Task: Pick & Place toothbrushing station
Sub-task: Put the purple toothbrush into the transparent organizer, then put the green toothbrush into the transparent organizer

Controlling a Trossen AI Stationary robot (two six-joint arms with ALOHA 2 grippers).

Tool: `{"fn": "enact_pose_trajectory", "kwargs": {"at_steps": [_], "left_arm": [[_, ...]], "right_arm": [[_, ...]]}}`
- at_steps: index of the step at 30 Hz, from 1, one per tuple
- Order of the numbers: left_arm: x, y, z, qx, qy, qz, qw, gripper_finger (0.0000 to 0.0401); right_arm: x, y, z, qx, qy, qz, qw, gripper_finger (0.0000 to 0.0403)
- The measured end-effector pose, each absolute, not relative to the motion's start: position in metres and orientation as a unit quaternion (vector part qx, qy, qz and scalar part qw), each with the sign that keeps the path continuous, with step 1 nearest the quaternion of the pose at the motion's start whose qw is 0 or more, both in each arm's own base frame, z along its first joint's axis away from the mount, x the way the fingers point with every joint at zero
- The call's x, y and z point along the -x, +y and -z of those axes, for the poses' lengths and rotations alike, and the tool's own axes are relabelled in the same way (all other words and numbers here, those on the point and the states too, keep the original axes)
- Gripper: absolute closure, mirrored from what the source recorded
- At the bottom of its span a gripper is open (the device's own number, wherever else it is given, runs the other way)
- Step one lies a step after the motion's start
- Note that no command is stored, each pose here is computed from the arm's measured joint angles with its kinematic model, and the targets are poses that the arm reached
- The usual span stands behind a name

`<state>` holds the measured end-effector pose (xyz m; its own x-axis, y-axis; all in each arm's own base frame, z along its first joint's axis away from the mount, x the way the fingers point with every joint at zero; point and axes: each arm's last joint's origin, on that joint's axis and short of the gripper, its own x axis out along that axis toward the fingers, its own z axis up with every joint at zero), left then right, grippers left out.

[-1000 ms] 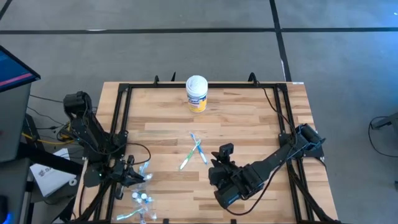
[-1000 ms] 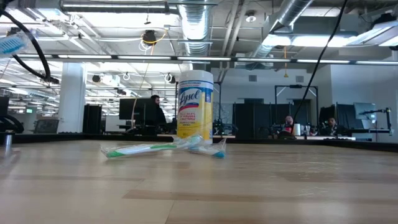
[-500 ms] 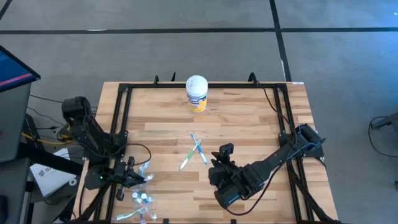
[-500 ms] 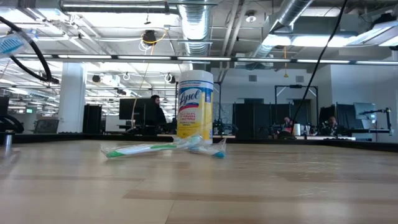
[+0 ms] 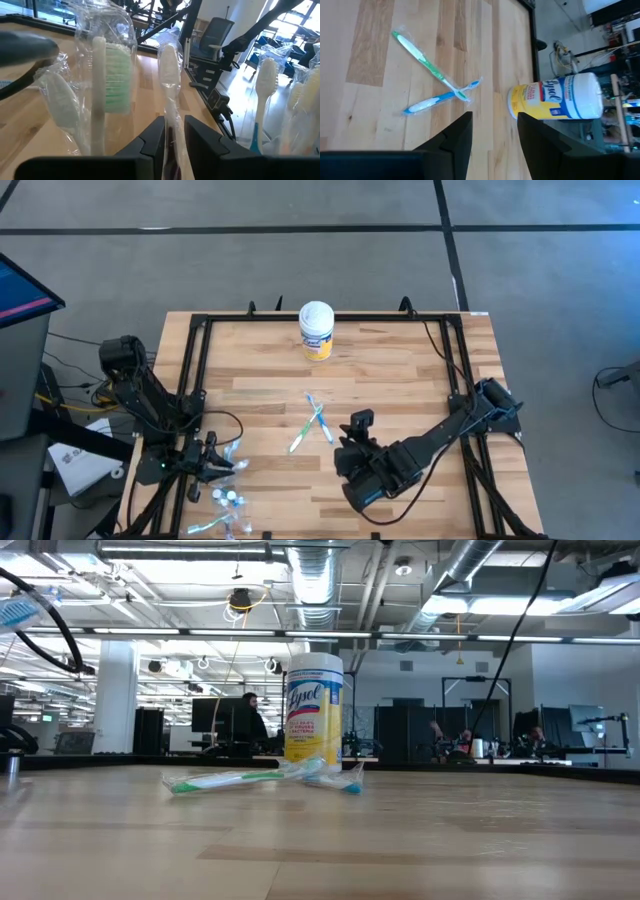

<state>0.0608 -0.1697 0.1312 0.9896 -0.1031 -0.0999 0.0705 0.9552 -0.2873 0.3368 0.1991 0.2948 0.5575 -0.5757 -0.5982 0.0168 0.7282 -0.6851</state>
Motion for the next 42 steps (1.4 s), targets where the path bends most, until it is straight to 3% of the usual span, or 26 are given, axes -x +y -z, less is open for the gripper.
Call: {"fn": "enact_pose_trajectory", "kwargs": {"at_steps": [23,42], "left_arm": [[-0.061,-0.168,-0.138,0.137,0.047,0.04,0.989,0.0229],[-0.059,-0.149,-0.184,0.096,-0.001,0.017,0.995,0.0226]], "right_arm": [[-0.343,0.192,-0.293,0.288,0.459,0.156,0.826,0.0255],[-0.376,0.163,-0.242,0.158,0.494,0.05,0.854,0.0255]]}}
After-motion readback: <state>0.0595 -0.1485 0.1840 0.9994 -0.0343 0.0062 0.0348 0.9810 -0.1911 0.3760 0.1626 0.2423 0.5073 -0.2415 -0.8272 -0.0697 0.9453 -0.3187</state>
